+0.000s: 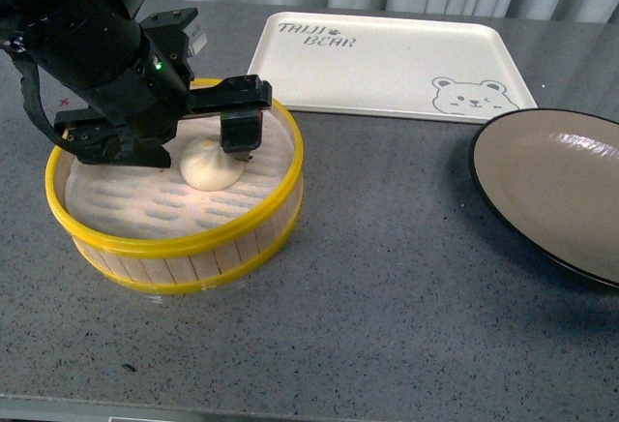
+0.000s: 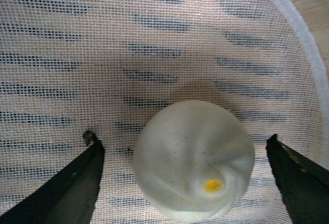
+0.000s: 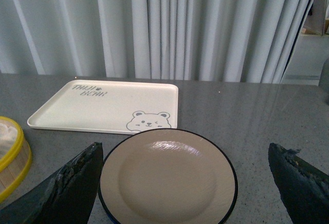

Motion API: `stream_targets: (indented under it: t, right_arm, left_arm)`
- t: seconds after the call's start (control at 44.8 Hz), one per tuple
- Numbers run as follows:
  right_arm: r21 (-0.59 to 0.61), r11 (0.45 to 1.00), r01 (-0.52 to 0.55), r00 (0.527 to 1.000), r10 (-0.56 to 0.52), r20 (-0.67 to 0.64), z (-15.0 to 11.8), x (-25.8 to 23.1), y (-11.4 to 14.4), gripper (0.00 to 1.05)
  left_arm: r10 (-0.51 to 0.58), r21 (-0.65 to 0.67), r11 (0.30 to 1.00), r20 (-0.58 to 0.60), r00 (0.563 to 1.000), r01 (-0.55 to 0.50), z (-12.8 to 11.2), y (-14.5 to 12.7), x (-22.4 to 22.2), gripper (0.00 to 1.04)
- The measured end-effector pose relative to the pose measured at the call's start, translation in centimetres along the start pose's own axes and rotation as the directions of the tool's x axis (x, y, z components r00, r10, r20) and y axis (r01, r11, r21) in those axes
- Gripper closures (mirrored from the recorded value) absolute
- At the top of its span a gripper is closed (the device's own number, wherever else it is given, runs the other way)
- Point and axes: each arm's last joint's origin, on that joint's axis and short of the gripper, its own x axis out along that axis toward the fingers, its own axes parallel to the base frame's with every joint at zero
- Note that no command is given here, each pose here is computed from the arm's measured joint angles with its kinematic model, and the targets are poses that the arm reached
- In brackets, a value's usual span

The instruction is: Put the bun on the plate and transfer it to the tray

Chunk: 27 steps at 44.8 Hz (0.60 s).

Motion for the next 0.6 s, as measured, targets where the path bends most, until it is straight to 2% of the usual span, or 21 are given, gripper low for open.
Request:
stream_targets:
  t: [0.312, 0.357, 0.491, 0.603]
  right_arm:
    - [0.000, 1.000, 0.000, 1.000, 0.000, 0.000, 0.0, 0.0, 0.0, 0.09]
    - [0.000, 1.000, 0.000, 1.000, 0.000, 0.000, 0.0, 0.0, 0.0, 0.09]
    - [0.000, 1.000, 0.000, 1.000, 0.000, 0.000, 0.0, 0.0, 0.0, 0.09]
    - [0.000, 1.000, 0.000, 1.000, 0.000, 0.000, 0.0, 0.0, 0.0, 0.09]
  left_arm:
    - [-0.015, -0.007, 1.000, 0.003, 1.000, 0.015, 0.2, -0.3, -0.1, 0.65]
    - [-0.017, -0.014, 1.000, 0.003, 1.000, 0.017, 0.3, -0.3, -0.3, 0.75]
    - [-0.035, -0.031, 0.999, 0.018, 0.999, 0.036, 0.7, -0.4, -1.4, 0.92]
    - [-0.088, -0.074, 0.993, 0.067, 0.994, 0.093, 1.6, -0.4, -3.5, 1.00]
